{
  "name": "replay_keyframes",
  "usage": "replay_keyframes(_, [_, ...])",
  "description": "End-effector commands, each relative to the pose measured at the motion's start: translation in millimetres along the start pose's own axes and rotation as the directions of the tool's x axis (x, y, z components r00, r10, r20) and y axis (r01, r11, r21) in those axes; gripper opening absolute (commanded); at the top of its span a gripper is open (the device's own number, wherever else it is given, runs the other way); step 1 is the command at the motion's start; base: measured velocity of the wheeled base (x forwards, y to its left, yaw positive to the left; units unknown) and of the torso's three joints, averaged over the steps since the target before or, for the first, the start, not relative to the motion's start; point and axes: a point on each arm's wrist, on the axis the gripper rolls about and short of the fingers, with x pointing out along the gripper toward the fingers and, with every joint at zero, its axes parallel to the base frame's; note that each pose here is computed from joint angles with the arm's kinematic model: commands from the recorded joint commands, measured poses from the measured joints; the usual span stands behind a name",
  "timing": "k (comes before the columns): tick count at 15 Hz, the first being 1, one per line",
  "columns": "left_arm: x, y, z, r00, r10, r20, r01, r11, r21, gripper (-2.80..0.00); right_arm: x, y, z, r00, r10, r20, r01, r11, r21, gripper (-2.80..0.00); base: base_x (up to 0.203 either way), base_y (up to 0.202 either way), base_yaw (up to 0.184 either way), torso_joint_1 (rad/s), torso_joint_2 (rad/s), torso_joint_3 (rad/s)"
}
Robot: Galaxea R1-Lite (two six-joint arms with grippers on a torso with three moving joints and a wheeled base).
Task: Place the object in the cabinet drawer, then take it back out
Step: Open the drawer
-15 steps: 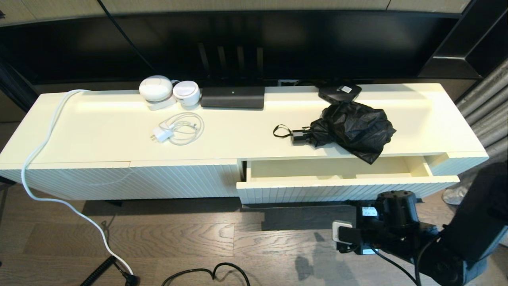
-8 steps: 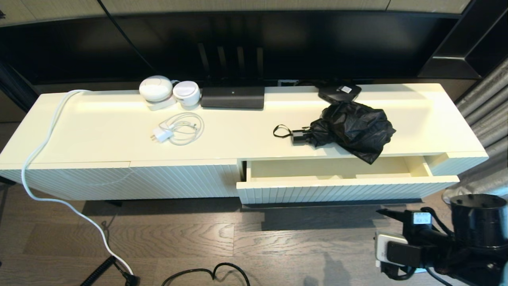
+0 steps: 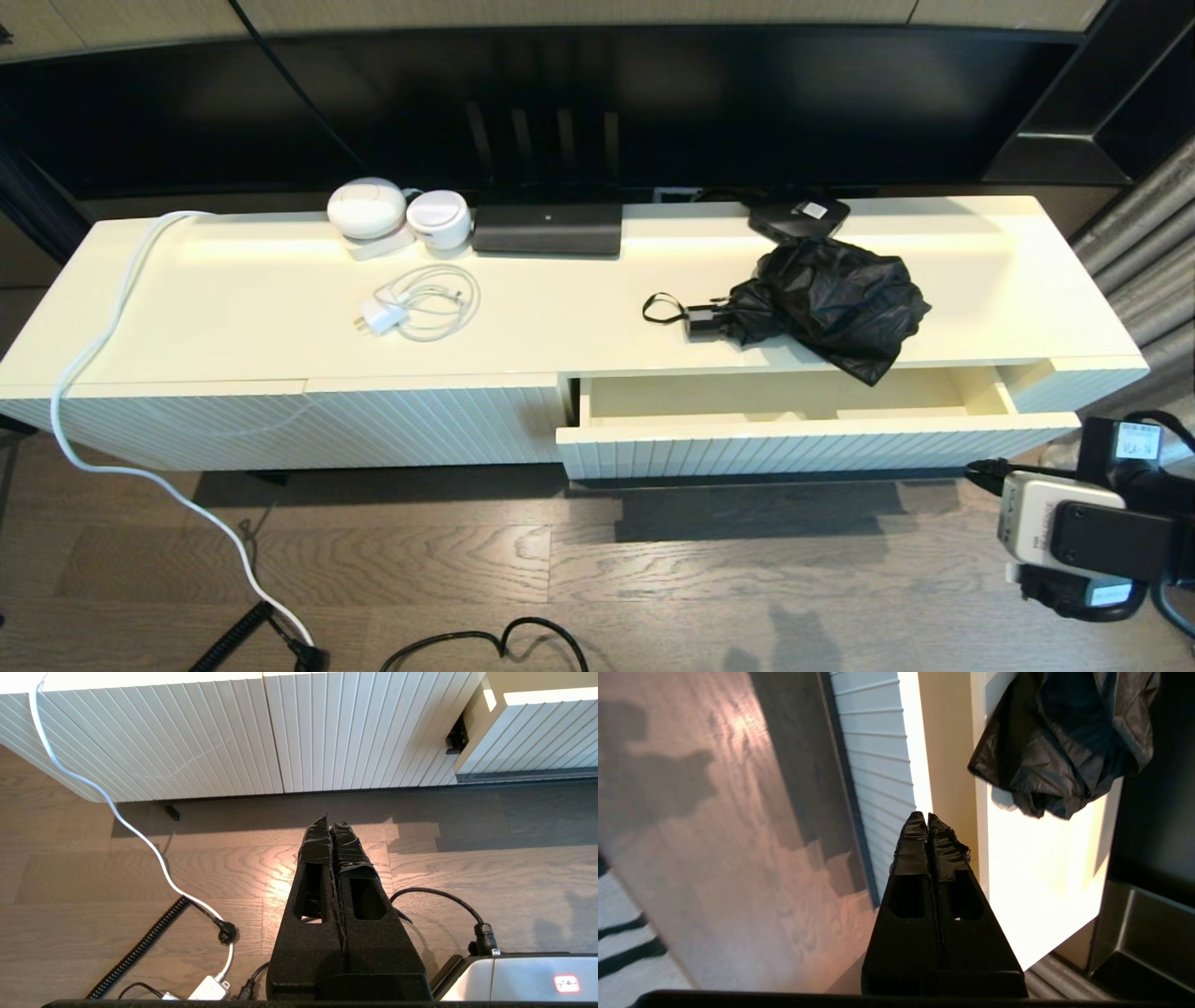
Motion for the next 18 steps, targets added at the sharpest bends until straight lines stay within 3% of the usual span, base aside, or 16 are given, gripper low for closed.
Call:
replay_keyframes(1, [0, 0.0, 0, 1.0, 0.001, -0.002, -0.001, 1.0, 0.0, -2.8, -10, -12, 0, 1.0, -0.01, -0.018, 0.01, 1.0, 0.017, -2.8, 0.0, 0.0, 0.0, 0.0, 0.0, 0.0])
replay_keyframes(5, [0, 0.0, 0, 1.0, 0.001, -0.003, -0.001, 1.0, 0.0, -2.8, 13, -28, 4, 0.999, 0.015, -0.031, -0.014, 0.999, 0.045, -2.8, 0.0, 0.0, 0.0, 0.0, 0.0, 0.0])
replay_keyframes(18, [0, 0.0, 0, 1.0, -0.001, -0.003, 0.001, 1.0, 0.0, -2.8, 83, -40, 25, 0.994, 0.102, -0.03, -0.102, 0.995, 0.019, -2.8, 0.0, 0.0, 0.0, 0.0, 0.0, 0.0])
